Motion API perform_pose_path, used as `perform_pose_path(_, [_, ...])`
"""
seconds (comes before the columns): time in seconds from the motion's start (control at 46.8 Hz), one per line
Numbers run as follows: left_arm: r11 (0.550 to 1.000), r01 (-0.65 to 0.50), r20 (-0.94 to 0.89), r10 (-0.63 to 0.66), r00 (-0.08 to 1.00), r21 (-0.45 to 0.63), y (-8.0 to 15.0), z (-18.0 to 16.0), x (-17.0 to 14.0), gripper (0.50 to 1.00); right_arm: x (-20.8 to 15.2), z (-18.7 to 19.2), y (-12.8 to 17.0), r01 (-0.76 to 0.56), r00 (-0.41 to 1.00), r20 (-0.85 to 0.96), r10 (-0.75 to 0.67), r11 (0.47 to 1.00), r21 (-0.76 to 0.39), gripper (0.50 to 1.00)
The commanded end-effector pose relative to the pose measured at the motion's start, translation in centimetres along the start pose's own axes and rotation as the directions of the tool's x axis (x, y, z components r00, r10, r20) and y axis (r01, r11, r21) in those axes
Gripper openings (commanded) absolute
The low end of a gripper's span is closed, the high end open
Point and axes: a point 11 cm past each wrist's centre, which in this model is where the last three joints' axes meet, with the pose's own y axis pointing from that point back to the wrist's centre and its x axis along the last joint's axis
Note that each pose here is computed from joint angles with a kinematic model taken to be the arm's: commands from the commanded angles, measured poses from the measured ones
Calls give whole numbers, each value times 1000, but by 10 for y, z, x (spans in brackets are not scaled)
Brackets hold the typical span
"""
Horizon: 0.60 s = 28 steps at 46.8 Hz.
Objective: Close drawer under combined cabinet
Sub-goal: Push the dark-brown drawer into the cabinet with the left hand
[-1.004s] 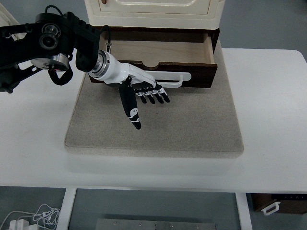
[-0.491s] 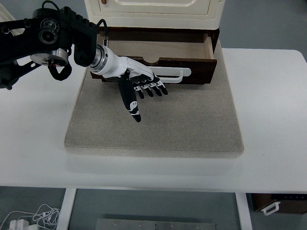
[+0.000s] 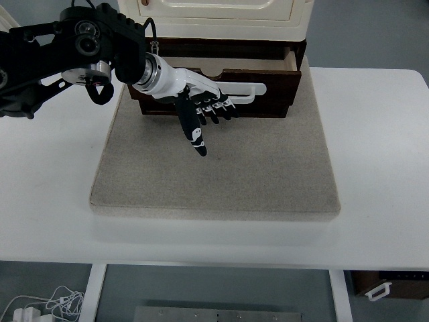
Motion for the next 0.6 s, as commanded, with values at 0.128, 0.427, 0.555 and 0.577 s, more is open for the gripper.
perform_pose_path(0.128, [999, -36, -23, 36, 999, 21, 0, -8, 10, 1000, 0, 0, 0, 0, 1000, 0, 0, 1000, 0, 952])
perform_pose_path(0.427, [994, -105, -50, 107, 993, 36, 0, -12, 20, 1000, 0, 0, 0, 0, 1000, 0, 0, 1000, 0, 954])
perform_pose_path(0.555, [994, -105, -50, 106, 993, 24, -7, -3, 17, 1000, 0, 0, 0, 0, 1000, 0, 0, 1000, 0, 952])
perform_pose_path(0.577, [994, -108, -52, 110, 993, 28, -8, -4, 18, 1000, 0, 0, 0, 0, 1000, 0, 0, 1000, 0, 952])
